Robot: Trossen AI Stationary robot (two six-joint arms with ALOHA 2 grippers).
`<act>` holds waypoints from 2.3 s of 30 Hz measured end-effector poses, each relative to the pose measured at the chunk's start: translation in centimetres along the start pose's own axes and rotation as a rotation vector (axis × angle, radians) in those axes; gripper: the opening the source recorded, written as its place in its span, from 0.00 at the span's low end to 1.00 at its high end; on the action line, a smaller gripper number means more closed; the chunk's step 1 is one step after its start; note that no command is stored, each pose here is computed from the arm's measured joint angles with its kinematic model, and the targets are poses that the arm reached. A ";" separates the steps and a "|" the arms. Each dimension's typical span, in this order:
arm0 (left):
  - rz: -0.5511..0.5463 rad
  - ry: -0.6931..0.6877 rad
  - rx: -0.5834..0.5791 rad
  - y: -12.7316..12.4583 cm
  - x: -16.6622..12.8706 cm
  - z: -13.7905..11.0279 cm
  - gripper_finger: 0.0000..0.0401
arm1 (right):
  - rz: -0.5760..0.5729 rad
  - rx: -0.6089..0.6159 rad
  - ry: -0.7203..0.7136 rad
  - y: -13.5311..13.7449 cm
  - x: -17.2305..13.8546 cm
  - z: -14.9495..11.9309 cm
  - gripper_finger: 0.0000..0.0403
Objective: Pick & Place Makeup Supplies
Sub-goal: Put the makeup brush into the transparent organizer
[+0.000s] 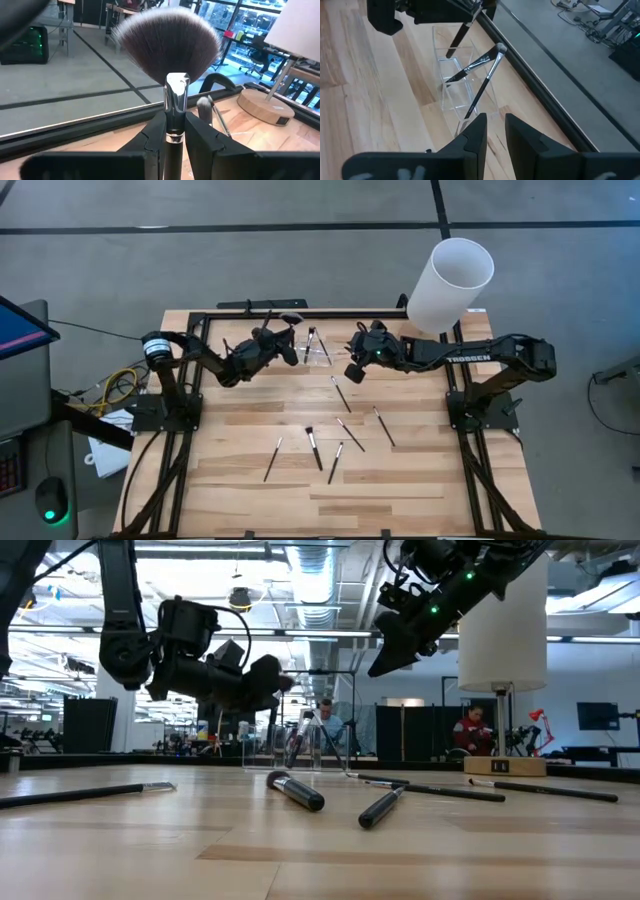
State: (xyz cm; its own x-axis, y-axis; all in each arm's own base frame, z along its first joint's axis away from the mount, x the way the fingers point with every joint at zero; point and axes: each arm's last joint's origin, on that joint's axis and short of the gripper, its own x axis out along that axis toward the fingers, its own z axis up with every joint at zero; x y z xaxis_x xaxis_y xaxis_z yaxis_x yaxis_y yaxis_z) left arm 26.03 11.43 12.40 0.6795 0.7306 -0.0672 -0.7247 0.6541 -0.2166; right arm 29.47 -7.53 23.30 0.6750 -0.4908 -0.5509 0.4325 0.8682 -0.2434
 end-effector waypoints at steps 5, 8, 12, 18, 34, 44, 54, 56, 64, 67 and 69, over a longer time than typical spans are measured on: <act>0.002 0.004 0.002 0.0 0.0 -0.1 0.14 | -0.002 -0.001 0.000 -0.1 0.0 0.0 0.15; 0.005 0.015 0.007 0.0 0.0 -0.2 0.14 | -0.008 0.004 0.002 -0.3 0.1 0.0 0.15; 0.022 0.074 -0.007 0.2 0.0 -0.8 0.14 | -0.012 0.008 0.004 -0.4 0.1 0.0 0.15; 0.027 0.089 -0.023 0.3 0.0 -0.9 0.14 | -0.011 0.007 0.003 -0.4 0.1 0.0 0.15; 0.015 0.112 -0.042 0.0 -0.2 -1.2 0.19 | -0.011 0.008 0.004 -0.4 0.1 0.0 0.15; -0.023 0.087 -0.060 -0.2 -0.6 0.1 0.19 | -0.011 0.015 0.005 -0.4 0.1 0.0 0.15; -0.094 0.009 -0.039 -0.4 -4.9 4.0 0.19 | -0.010 0.039 0.004 -0.4 0.1 0.0 0.15; -0.124 0.000 -0.024 -0.6 -5.9 4.5 0.19 | -0.009 0.068 0.003 -0.4 0.1 0.0 0.15; -0.394 -0.018 0.058 -1.7 -8.4 5.3 0.19 | 0.098 0.186 0.001 0.6 -0.1 0.0 0.15; -0.486 -0.003 0.061 -2.0 -8.7 5.3 0.19 | 0.004 0.191 -0.012 1.4 -0.5 0.1 0.15; -0.558 0.012 0.064 -2.2 -8.8 5.2 0.19 | -0.053 0.175 -0.029 2.1 -0.9 0.2 0.15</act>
State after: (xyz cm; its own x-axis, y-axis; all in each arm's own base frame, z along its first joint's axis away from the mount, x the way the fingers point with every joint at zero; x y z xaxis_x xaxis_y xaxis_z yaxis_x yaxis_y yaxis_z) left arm 21.05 4.63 18.53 0.9630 0.2678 0.0294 -0.2598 0.9519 -0.1626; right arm 29.91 -5.28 23.42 0.6645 -0.5393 -0.5173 0.5636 0.8163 -0.1270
